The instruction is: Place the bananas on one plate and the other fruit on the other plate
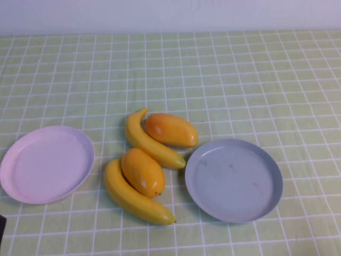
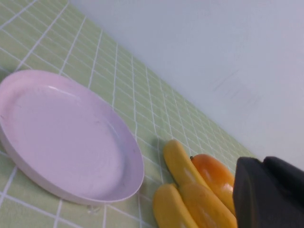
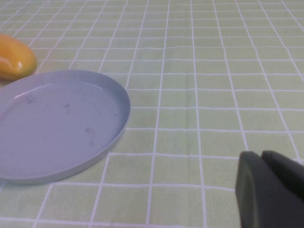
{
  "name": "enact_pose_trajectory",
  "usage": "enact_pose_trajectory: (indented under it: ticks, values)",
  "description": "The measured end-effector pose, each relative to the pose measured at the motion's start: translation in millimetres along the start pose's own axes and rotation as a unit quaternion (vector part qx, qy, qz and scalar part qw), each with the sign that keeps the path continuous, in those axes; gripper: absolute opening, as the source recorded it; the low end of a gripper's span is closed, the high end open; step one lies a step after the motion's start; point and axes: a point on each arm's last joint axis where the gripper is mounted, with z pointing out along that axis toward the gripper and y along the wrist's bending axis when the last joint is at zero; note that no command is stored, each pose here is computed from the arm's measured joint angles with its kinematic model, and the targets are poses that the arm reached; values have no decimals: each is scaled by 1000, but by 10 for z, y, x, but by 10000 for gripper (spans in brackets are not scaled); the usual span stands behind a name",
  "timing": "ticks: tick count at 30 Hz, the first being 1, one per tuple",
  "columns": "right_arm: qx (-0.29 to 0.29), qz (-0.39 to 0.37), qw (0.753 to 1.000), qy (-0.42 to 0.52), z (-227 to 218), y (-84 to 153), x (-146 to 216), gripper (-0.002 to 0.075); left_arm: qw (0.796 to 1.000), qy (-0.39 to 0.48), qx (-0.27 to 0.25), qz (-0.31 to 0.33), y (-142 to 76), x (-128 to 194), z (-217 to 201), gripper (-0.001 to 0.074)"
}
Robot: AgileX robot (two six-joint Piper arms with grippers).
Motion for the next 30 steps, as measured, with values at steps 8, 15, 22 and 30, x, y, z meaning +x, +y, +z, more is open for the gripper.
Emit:
enact_pose_trajectory:
  ticks: [8,15,22,30]
  values:
    - [0,0,1000,0,0,0,0,-15,999,33,24,11,-298,-230,-9,-2]
    - [0,0,1000,0,0,0,0,-15,973,222,8,67,-661,-452,319,-2]
    - [0,0,1000,0,0,0,0,-15,887,384,78,244,-869,-584,761,-2]
    - [0,0,1000,0,0,0,0,-15,753,449,218,429,-947,-695,1333,-2]
